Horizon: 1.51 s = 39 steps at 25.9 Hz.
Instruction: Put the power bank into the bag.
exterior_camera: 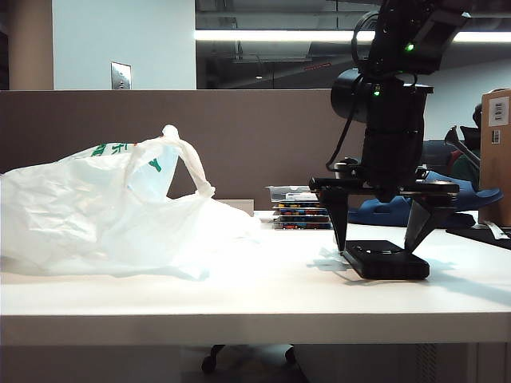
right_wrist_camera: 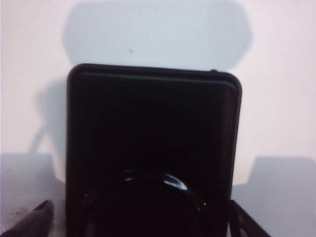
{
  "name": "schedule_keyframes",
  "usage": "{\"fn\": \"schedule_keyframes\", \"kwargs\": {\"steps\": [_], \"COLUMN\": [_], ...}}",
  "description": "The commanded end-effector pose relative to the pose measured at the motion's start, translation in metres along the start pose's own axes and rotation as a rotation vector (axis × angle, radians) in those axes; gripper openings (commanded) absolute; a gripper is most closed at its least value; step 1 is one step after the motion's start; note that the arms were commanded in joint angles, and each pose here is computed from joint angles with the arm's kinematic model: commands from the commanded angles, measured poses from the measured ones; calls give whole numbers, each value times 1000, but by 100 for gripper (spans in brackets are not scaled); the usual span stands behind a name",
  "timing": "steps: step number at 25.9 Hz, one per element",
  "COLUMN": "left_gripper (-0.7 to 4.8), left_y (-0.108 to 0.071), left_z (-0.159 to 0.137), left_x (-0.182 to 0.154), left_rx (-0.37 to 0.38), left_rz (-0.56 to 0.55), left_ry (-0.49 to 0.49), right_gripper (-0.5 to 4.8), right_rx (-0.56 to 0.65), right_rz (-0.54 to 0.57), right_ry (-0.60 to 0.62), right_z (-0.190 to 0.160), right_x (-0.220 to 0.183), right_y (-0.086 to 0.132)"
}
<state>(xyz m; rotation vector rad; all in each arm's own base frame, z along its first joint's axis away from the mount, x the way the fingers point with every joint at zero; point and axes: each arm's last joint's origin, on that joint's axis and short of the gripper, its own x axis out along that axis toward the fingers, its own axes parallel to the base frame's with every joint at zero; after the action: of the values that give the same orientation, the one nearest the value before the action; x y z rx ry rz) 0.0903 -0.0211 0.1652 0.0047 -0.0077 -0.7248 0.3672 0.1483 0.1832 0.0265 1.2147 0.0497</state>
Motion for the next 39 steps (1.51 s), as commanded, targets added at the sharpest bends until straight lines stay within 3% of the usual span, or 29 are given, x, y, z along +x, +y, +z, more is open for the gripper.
{"fn": "schedule_keyframes", "kwargs": {"steps": [1, 21, 24, 28, 29, 31, 33, 38, 39], "left_gripper": [-6, -6, -6, -6, -6, -6, -6, 0, 55], "left_y": [0, 0, 0, 0, 0, 0, 0, -1, -1], "left_z": [3, 3, 3, 5, 7, 8, 8, 11, 16], "left_x": [0, 0, 0, 0, 0, 0, 0, -1, -1], "left_rx": [6, 8, 10, 27, 38, 45, 46, 67, 99], "left_rz": [-8, 0, 0, 0, 0, 0, 0, -1, 0], "left_ry": [-12, -13, -15, -35, -49, -58, -59, -85, -122], "right_gripper": [479, 479, 437, 425, 401, 304, 264, 259, 259], "right_rx": [7, 55, 54, 54, 53, 52, 52, 52, 52], "right_rz": [-3, -4, -6, -20, -35, -39, -39, -38, -38], "right_ry": [0, 98, 98, 91, 85, 84, 84, 83, 83], "right_z": [1, -8, -8, -8, -8, -8, -8, -8, -7], "right_x": [5, 9, 9, 9, 9, 9, 9, 9, 9], "right_y": [1, 0, 0, -1, -1, -1, -1, -1, -1]}}
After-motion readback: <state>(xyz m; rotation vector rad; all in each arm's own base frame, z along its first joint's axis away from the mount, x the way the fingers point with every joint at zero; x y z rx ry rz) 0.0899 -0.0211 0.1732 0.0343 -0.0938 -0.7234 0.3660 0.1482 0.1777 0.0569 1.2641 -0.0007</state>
